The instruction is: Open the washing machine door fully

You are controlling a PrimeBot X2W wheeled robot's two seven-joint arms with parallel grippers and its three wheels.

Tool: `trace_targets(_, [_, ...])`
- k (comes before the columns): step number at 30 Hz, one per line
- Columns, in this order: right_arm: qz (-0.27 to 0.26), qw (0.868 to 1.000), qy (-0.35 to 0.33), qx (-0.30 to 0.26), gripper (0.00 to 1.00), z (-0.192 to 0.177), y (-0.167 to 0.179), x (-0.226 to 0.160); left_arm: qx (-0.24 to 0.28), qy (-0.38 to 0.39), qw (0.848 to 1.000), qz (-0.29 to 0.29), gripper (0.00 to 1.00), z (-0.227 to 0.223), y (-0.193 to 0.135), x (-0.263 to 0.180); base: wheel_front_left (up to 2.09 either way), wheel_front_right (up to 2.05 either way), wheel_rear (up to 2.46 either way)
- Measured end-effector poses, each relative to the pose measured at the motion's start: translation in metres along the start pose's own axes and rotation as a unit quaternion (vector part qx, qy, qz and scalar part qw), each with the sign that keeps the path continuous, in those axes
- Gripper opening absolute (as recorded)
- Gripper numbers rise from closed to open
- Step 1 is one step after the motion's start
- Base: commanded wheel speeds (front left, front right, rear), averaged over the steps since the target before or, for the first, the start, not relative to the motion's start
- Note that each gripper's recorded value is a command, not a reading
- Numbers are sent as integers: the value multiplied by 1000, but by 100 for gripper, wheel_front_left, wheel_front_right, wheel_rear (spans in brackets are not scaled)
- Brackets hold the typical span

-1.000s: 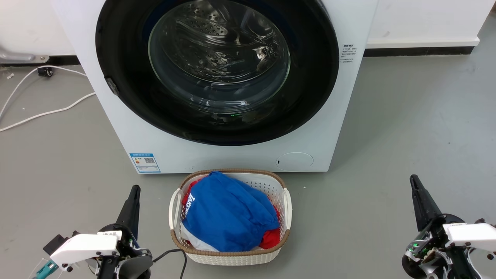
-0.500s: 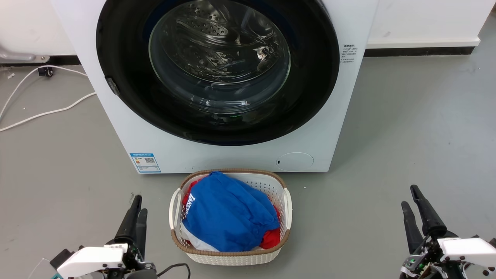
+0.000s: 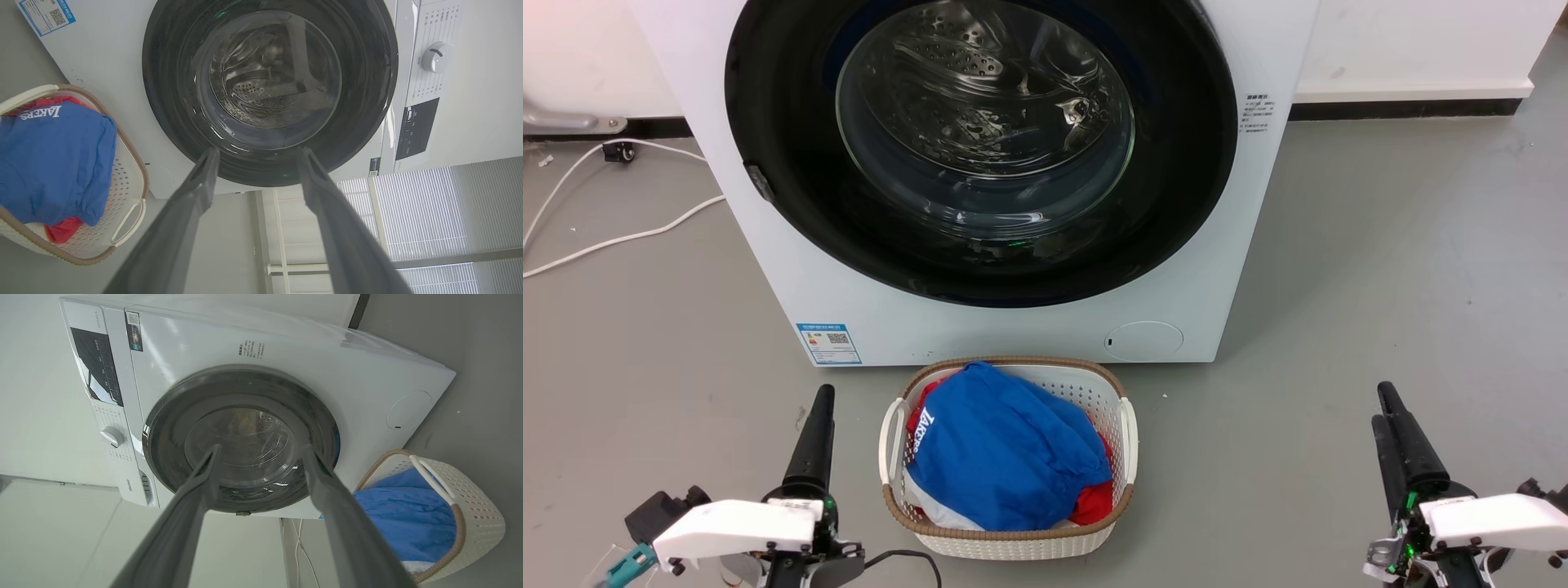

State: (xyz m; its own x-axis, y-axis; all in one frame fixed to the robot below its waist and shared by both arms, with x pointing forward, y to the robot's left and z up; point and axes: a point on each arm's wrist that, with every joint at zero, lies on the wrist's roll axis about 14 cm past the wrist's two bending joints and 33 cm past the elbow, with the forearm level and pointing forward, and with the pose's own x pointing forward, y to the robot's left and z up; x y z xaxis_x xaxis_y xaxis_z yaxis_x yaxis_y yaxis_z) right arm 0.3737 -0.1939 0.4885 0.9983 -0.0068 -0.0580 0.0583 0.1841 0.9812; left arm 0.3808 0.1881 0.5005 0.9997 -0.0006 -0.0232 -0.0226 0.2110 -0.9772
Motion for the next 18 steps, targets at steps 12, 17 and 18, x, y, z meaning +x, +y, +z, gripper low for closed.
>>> trace_targets(12, [28,985,3,-169,100,-3,18,1,149,8,989,-21,100,-6,-13,1,0,0,0])
trace_targets(17, [37,972,12,-234,100,-9,23,1,212,9,977,-27,100,-5,-14,1,0,0,0])
trace_targets(18, [39,969,13,-245,100,-9,25,1,223,10,974,-28,100,-5,-14,1,0,0,0])
